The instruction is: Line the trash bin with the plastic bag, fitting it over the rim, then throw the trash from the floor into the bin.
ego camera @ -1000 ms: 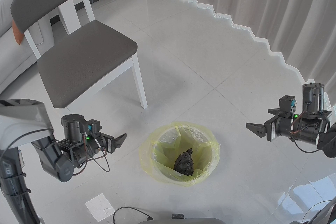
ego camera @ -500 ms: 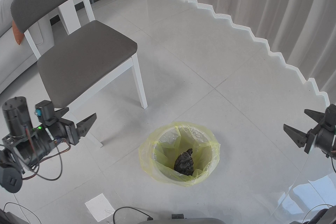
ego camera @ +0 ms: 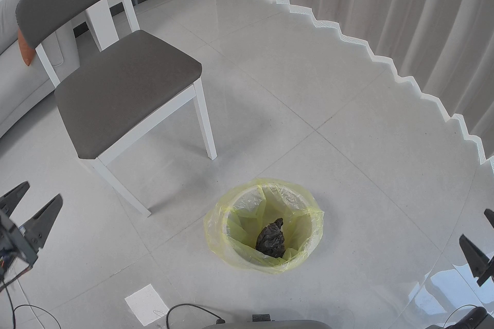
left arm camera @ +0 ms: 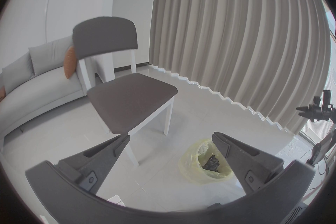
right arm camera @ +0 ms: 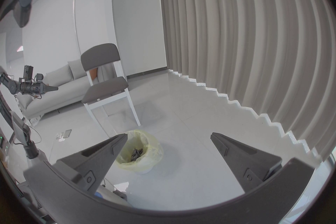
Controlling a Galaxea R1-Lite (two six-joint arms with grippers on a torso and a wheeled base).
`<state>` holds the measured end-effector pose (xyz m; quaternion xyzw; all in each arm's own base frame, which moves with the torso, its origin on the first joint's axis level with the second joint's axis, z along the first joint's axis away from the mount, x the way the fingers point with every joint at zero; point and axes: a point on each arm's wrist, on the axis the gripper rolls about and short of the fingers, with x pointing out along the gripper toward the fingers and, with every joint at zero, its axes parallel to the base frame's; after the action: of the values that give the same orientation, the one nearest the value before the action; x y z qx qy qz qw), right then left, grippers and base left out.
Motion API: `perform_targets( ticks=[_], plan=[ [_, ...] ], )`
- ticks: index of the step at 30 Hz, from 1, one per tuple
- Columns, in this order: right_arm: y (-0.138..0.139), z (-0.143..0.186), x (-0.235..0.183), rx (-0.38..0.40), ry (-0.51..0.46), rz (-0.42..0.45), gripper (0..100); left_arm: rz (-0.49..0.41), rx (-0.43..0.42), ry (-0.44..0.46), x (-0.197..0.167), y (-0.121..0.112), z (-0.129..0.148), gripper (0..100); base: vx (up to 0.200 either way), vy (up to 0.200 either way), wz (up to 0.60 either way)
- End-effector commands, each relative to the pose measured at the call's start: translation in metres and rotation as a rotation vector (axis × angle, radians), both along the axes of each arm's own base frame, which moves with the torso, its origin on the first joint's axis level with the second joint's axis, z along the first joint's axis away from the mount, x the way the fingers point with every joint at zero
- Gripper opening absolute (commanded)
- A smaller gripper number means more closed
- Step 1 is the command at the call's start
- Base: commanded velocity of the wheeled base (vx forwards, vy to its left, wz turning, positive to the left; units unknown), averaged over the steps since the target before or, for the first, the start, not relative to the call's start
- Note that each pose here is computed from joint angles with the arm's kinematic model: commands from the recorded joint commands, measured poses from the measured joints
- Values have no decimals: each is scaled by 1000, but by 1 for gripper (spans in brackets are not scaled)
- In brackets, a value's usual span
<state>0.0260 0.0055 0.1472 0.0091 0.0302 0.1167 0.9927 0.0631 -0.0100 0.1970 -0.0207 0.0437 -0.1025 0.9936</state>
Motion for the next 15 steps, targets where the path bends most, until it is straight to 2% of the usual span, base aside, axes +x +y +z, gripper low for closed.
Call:
perform_targets(
  ticks=[1,4,9,11,12,15],
  plan=[
    [0,-49,-53,82,-76,62,100,90,-43,-176,-99,9,-20,100,0,0,0],
    [0,-63,-51,76,-47,52,100,99,-43,-185,-112,9,-28,100,0,0,0],
    [0,-64,-51,41,-92,37,100,127,-42,-206,-123,8,-40,100,0,0,0],
    [0,-64,-50,28,-102,14,100,136,-42,-211,-125,8,-44,100,0,0,0],
    [-1,-64,-50,7,-110,-33,100,153,-41,-207,-127,9,-49,100,0,0,0],
    [-2,-64,-50,-31,-124,-76,100,208,-37,-206,-127,10,-49,100,0,0,0]
  ],
)
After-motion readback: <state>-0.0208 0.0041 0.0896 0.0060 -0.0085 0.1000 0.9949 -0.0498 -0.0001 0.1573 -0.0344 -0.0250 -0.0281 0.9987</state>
